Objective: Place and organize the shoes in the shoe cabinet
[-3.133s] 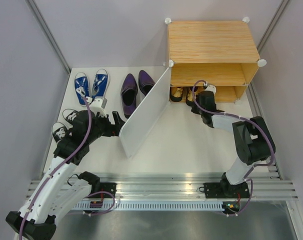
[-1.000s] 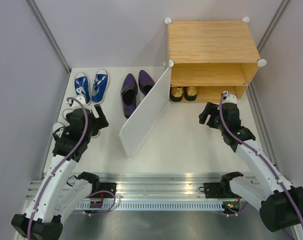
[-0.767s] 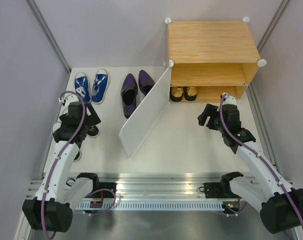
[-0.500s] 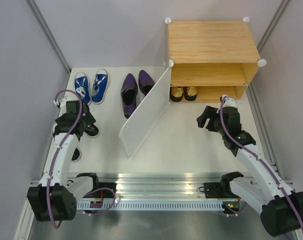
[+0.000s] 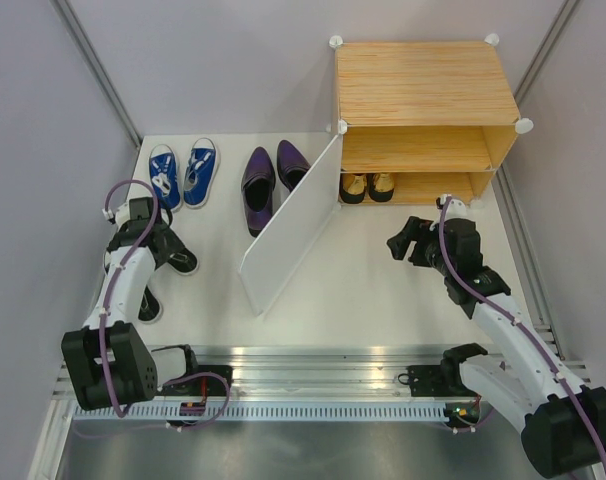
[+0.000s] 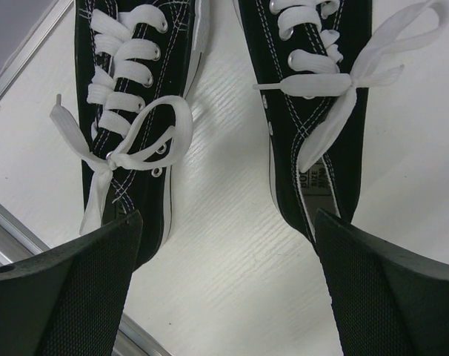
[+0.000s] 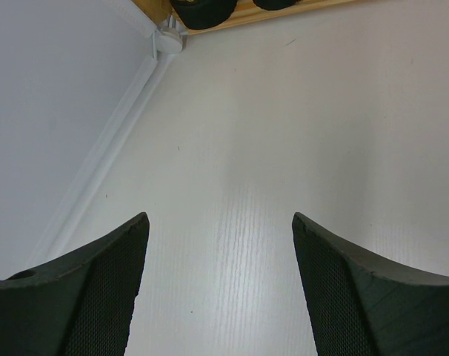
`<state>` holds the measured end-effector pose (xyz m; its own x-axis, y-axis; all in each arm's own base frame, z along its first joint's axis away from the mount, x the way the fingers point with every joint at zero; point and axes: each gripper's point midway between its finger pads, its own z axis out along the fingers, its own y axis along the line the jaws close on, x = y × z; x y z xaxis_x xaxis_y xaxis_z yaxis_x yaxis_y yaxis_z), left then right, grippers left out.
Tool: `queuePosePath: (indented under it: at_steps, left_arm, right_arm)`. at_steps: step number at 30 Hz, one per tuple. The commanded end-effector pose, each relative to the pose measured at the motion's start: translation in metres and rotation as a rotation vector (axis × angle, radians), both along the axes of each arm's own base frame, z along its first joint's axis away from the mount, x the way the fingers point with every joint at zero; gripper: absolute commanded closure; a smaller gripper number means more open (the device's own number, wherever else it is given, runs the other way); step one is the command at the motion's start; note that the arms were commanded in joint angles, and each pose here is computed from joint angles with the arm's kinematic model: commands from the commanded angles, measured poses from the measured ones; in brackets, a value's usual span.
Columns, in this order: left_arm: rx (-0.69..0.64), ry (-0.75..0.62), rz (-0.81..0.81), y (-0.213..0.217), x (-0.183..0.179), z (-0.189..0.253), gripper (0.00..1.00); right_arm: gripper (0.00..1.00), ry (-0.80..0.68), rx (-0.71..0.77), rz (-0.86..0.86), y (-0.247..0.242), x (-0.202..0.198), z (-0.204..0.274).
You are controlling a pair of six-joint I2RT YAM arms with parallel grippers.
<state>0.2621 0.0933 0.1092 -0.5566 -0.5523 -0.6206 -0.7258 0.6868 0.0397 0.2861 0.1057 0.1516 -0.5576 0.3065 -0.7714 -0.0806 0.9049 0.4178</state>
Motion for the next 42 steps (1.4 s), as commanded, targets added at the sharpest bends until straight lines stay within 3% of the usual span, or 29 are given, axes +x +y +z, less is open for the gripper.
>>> queuePosePath:
  at_steps: [1,13,20,36,42]
  left_arm:
    - [-0.02,-0.014,0.054,0.005,0.006,0.003,0.01]
    - [-0.089,0.0,0.09,0.008,0.003,-0.01,0.01]
    - [-0.022,-0.019,0.166,0.022,-0.006,0.003,0.01]
    - [0.003,0.069,0.257,0.029,-0.017,-0.02,0.01]
    - [-0.02,0.094,0.236,0.027,-0.014,-0.032,0.11]
  right_arm:
    - [0.18,-0.061,0.025,0.016,0.005,0.005,0.014]
    - [0.19,-0.047,0.003,-0.002,0.001,0.007,0.008]
    - [0.19,-0.041,-0.012,-0.018,-0.002,0.01,0.005]
    - [0.18,-0.044,-0.021,-0.029,-0.005,0.011,0.005]
    - [0.18,-0.065,-0.024,-0.037,-0.007,0.01,0.01]
